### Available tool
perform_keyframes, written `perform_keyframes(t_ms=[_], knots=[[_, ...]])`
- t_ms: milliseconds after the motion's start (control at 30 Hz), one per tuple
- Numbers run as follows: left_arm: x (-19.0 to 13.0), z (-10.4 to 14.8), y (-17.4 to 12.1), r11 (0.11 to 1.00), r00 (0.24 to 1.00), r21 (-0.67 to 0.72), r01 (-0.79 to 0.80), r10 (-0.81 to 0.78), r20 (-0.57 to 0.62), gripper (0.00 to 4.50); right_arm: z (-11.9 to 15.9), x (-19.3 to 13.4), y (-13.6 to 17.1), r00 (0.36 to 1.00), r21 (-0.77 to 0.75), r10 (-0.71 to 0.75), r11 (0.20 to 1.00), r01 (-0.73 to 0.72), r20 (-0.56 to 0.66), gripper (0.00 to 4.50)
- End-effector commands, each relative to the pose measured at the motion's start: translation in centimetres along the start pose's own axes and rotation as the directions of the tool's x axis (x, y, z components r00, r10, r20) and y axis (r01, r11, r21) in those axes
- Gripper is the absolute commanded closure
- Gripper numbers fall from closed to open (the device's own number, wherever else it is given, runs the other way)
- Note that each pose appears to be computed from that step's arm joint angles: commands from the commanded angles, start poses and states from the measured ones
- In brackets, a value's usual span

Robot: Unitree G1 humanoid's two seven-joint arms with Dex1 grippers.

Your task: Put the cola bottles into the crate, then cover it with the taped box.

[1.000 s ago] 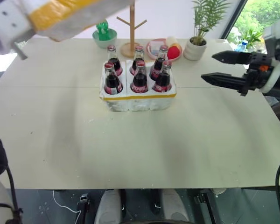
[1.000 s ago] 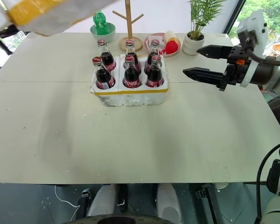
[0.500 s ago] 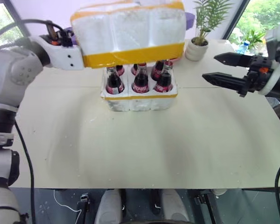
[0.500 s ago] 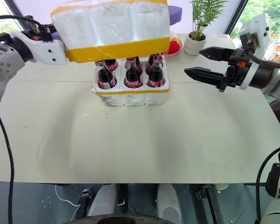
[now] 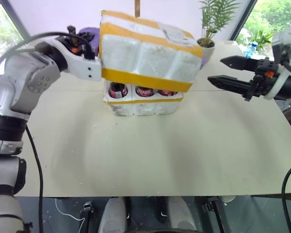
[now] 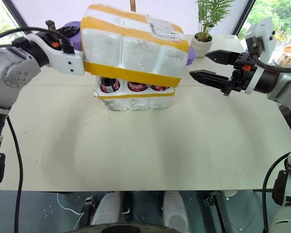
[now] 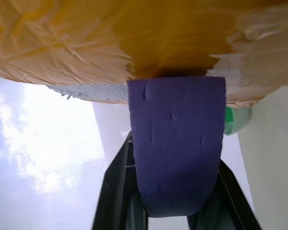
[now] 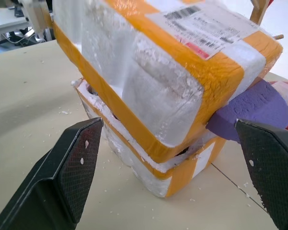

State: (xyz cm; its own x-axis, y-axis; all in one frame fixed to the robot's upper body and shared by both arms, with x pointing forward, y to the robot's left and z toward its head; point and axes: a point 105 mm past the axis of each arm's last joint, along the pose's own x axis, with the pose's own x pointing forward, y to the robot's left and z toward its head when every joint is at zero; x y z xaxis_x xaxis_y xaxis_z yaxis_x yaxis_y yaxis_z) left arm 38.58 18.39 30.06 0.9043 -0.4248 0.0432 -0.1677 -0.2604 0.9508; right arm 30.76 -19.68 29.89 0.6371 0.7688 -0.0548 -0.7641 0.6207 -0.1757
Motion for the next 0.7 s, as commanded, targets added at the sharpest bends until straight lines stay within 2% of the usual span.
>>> perform_keyframes(t_ms=[33,100,233,367,467,533,600,633,700], knots=[[-0.6,-0.1,0.4,1.0,1.0,0.012,-0.001,0.002,-0.024,1.69,1.3,-0.2,0.4,0.999,-0.044,0.009,0.999,-0.007,0.043,0.0],[-1.3,-0.8,-0.8,0.999,0.997,0.0,0.044,-0.044,-0.057,0.67,1.0,-0.2,0.3,0.999,-0.047,0.008,0.999,-0.007,0.031,0.0],[-3.0,-0.9,-2.1,0.997,0.997,-0.054,0.059,-0.062,-0.051,0.67,0.0,-0.5,0.0,1.0,-0.049,0.0,0.999,-0.001,-0.006,0.0],[-5.6,-1.1,-2.6,0.985,0.998,-0.168,0.036,-0.043,-0.039,0.67,-1.3,-0.9,-0.7,0.999,-0.044,-0.026,0.999,0.024,-0.045,0.0],[-7.9,-1.3,-3.2,0.917,0.999,-0.399,0.02,-0.033,-0.026,0.67,-2.3,-1.4,-1.6,0.996,-0.027,-0.05,0.998,0.048,-0.068,0.0],[-9.4,-2.1,-4.1,0.739,0.997,-0.673,0.043,-0.074,-0.018,0.67,-2.9,-1.5,-1.9,0.995,-0.02,-0.049,0.999,0.048,-0.087,0.0],[-10.9,-2.6,-4.3,0.415,0.993,-0.904,0.099,-0.096,0.065,0.67,-3.5,-1.7,-2.0,0.993,-0.012,-0.033,0.999,0.032,-0.113,0.0],[-11.6,-2.8,-3.7,0.272,0.989,-0.952,0.141,-0.087,0.122,0.67,-3.7,-1.7,-2.0,0.992,-0.011,-0.014,1.0,0.013,-0.126,0.0],[-12.6,-3.9,-2.6,0.054,0.979,-0.979,0.195,-0.075,0.191,0.67,-3.8,-1.7,-1.7,0.989,-0.007,0.034,0.999,-0.035,-0.143,0.0]])
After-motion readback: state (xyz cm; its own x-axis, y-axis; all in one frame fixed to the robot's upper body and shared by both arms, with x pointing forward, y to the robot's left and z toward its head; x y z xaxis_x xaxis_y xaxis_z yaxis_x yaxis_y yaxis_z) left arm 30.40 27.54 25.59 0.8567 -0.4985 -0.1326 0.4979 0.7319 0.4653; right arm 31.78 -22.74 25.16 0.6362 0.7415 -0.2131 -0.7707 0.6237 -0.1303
